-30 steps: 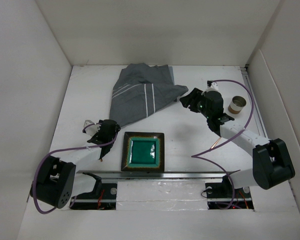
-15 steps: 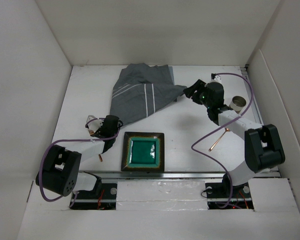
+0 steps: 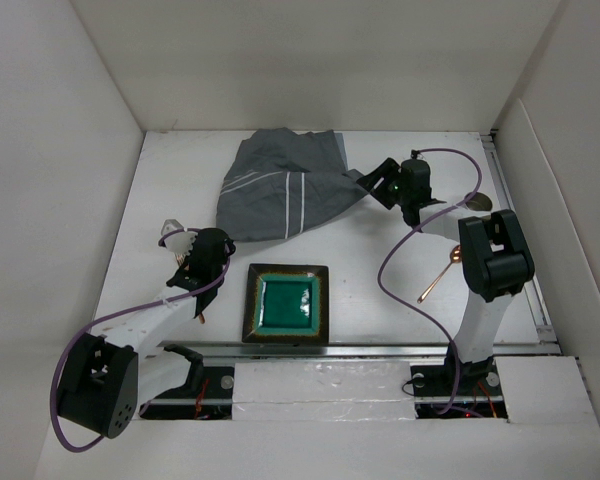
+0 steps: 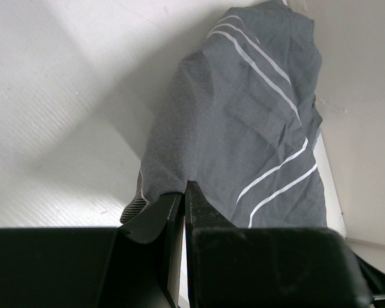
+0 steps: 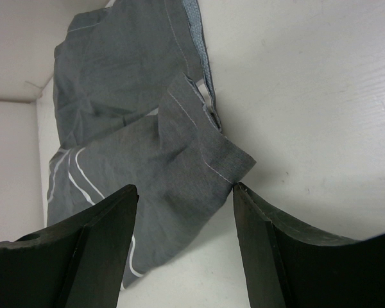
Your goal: Set the dinner table for one person
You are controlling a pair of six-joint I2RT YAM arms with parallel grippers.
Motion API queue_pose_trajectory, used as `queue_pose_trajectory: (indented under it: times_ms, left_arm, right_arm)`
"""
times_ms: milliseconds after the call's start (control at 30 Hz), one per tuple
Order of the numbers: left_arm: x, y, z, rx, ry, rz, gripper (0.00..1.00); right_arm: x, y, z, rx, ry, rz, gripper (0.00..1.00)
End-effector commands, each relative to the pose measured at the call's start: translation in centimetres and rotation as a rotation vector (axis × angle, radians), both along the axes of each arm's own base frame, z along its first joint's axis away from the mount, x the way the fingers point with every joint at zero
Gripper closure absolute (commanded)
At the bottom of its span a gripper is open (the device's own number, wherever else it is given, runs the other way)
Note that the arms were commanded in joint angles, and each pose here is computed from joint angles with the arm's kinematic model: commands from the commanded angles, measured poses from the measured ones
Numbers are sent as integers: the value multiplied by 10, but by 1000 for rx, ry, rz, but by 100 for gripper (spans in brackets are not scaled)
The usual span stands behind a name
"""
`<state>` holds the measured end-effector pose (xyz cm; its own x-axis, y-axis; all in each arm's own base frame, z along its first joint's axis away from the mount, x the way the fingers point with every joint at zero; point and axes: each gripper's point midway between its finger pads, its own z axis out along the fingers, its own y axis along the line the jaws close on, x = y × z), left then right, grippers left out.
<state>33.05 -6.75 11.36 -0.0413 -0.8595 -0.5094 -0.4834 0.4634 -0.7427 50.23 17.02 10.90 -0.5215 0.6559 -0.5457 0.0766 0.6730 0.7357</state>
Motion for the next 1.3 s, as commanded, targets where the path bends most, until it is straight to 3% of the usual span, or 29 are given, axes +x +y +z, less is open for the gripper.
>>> queue_pose_trajectory:
  times_ms: [0, 400, 733, 967, 1267]
  left_arm:
    - [-2, 3, -4, 32, 5, -10, 100]
    - [-1, 1, 1, 19, -15, -17, 100]
    - [1, -2, 0, 19, -8, -28, 100]
    - [-1, 2, 2, 27, -6, -15, 100]
    - [3, 0, 12, 21, -23, -15, 100]
  right_arm:
    - [16, 20, 32, 63, -81, 8, 33]
    - [1, 20, -9, 133, 10, -102, 36]
    - [-30, 32, -10, 215, 18, -12, 36]
    - [-6, 38, 22, 235, -125, 33, 35]
    - [23, 22, 9, 186, -142, -20, 43]
